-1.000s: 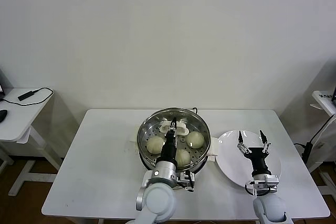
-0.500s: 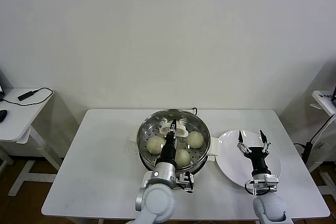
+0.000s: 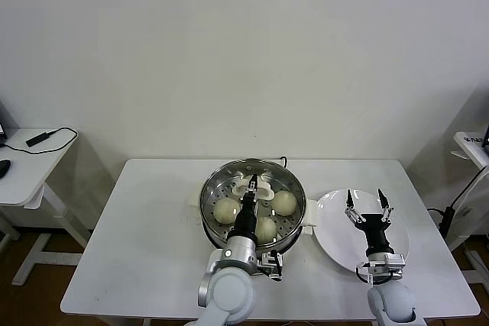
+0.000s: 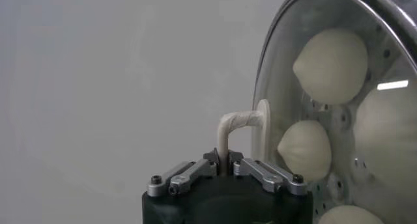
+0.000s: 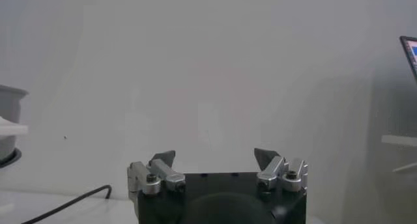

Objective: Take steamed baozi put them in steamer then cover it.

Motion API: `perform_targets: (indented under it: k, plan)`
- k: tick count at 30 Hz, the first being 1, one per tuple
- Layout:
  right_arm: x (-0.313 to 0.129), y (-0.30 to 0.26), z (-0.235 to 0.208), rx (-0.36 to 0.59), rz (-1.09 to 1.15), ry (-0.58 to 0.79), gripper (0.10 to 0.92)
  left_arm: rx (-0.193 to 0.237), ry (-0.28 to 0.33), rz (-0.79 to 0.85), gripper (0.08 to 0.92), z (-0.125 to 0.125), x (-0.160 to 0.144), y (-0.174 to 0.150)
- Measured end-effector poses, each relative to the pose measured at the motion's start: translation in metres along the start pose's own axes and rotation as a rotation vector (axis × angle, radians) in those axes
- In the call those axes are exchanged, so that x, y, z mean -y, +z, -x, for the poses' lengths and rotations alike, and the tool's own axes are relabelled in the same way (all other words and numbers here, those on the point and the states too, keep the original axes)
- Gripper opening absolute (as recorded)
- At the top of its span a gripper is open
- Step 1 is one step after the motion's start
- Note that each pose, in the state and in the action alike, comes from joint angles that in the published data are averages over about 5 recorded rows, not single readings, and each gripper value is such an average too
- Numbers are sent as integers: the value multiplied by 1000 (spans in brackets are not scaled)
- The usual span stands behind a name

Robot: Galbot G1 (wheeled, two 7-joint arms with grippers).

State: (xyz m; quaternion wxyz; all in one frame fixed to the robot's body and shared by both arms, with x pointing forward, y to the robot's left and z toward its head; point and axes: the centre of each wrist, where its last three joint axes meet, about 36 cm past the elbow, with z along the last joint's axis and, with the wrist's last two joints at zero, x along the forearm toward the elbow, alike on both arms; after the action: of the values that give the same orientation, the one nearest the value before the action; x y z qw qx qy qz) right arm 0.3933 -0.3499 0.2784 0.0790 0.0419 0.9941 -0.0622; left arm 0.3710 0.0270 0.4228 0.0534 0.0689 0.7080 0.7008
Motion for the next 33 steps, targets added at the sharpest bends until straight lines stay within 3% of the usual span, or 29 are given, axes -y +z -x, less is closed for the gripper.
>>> perform_targets:
  k: [6,25,33]
  plan:
    - [-1,0,0,3,2,1,823,-2,0,1,247,-2,-1,1]
    - [-3,-2,1,10,4,0,823,22,-14,-20,782,-23,-15,10]
    - [-1,-3,3,12,1,0,823,30,9,-49,823,-41,-25,27]
